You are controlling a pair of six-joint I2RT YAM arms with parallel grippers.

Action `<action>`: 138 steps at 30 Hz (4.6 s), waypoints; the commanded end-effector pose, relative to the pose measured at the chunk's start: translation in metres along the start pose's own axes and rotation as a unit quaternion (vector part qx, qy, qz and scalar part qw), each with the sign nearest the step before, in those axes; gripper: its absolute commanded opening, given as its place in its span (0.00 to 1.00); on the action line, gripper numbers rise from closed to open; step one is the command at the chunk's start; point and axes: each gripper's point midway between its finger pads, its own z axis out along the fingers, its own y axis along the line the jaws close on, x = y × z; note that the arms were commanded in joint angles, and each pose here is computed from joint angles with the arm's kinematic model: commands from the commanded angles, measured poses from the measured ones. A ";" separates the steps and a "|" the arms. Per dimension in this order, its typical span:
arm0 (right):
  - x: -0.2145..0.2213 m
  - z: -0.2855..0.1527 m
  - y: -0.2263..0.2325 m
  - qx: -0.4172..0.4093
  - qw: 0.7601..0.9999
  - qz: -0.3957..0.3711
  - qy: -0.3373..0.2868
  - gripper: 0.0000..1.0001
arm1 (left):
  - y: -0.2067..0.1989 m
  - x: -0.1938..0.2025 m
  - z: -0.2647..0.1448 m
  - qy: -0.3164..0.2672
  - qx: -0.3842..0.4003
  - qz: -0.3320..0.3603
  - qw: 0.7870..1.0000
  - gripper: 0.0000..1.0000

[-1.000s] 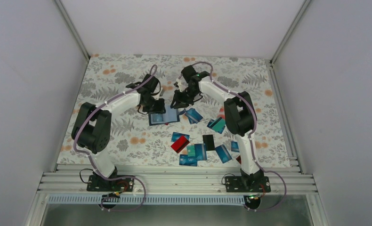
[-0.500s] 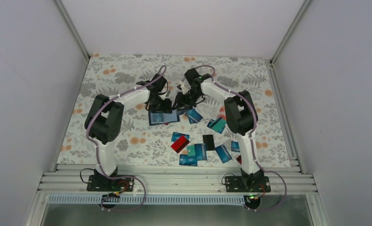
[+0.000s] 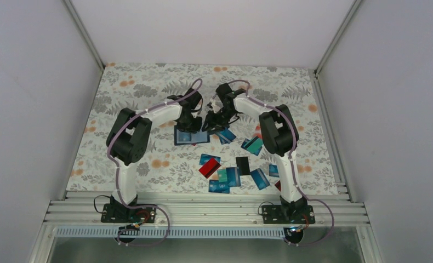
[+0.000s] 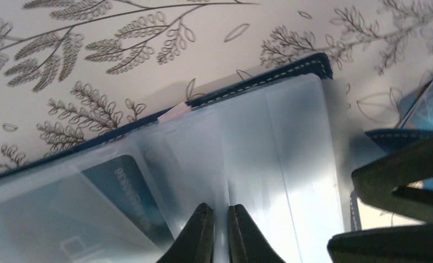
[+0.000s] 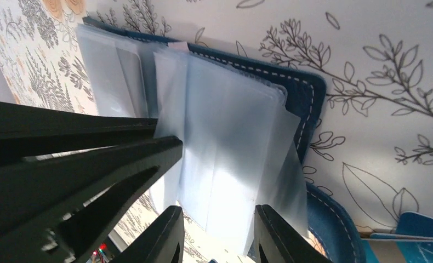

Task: Put the credit cards into the card holder

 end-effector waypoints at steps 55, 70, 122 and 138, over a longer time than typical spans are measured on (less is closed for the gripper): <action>0.000 0.008 0.056 -0.147 0.988 -0.028 0.033 0.04 | 0.002 -0.010 -0.080 -0.086 0.105 -0.064 0.989 0.27; -0.015 0.046 0.076 -0.180 0.981 -0.015 0.072 0.24 | 0.021 0.042 -0.098 -0.111 0.130 -0.068 0.983 0.28; 0.007 -0.030 0.025 -0.149 0.988 -0.043 0.003 0.23 | -0.006 0.017 -0.011 0.013 0.096 0.045 0.994 0.28; 0.016 0.025 -0.029 -0.051 0.998 0.007 0.043 0.16 | 0.018 0.020 -0.023 -0.015 0.058 0.039 0.997 0.27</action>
